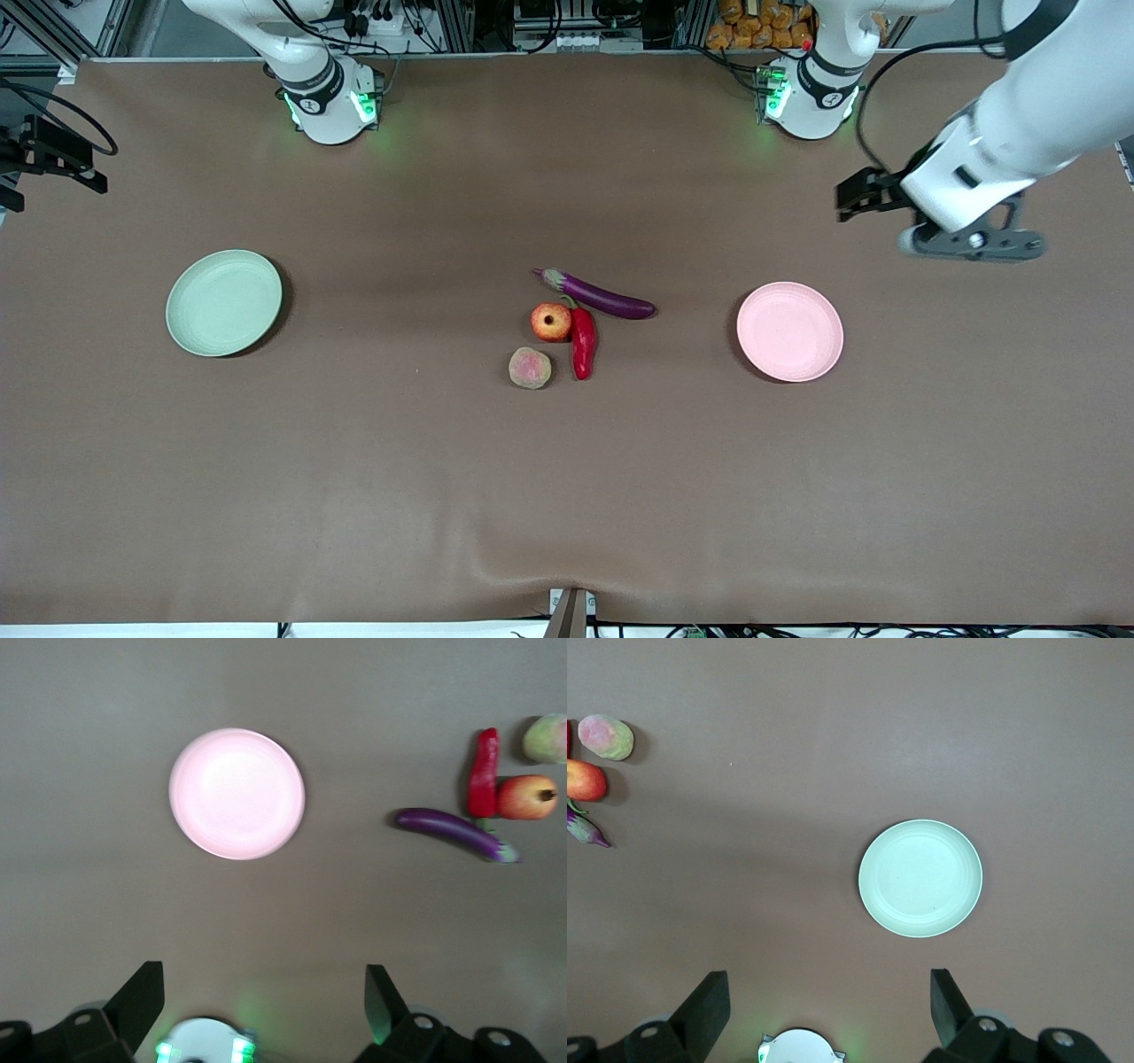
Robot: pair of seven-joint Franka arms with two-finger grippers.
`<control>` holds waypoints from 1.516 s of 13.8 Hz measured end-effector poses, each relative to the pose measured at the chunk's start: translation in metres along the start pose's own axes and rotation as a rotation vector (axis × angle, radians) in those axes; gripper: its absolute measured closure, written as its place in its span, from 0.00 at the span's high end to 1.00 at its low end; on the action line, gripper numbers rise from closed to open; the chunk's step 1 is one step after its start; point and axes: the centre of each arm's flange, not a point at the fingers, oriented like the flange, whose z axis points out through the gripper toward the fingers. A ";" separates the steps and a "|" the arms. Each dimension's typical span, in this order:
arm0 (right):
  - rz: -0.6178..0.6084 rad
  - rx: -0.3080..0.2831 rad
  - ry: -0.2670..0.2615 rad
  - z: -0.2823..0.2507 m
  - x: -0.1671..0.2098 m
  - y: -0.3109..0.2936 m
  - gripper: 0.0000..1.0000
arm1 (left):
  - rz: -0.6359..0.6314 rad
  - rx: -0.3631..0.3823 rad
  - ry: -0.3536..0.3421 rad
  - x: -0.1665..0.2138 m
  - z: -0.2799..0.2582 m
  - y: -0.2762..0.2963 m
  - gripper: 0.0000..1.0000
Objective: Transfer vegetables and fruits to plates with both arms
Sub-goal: 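Reach the left gripper down toward the red chili pepper, then grasp the red chili pepper with the left gripper and lift it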
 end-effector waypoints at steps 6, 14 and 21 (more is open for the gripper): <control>0.008 0.002 -0.004 0.000 -0.002 0.004 1.00 | -0.160 -0.017 -0.039 0.043 0.072 0.081 1.00; 0.009 0.005 -0.013 0.002 -0.002 0.004 1.00 | -0.345 -0.056 0.098 0.089 0.259 0.239 1.00; 0.024 0.009 -0.019 0.003 -0.005 0.012 1.00 | -0.387 -0.175 0.204 0.121 0.353 0.278 1.00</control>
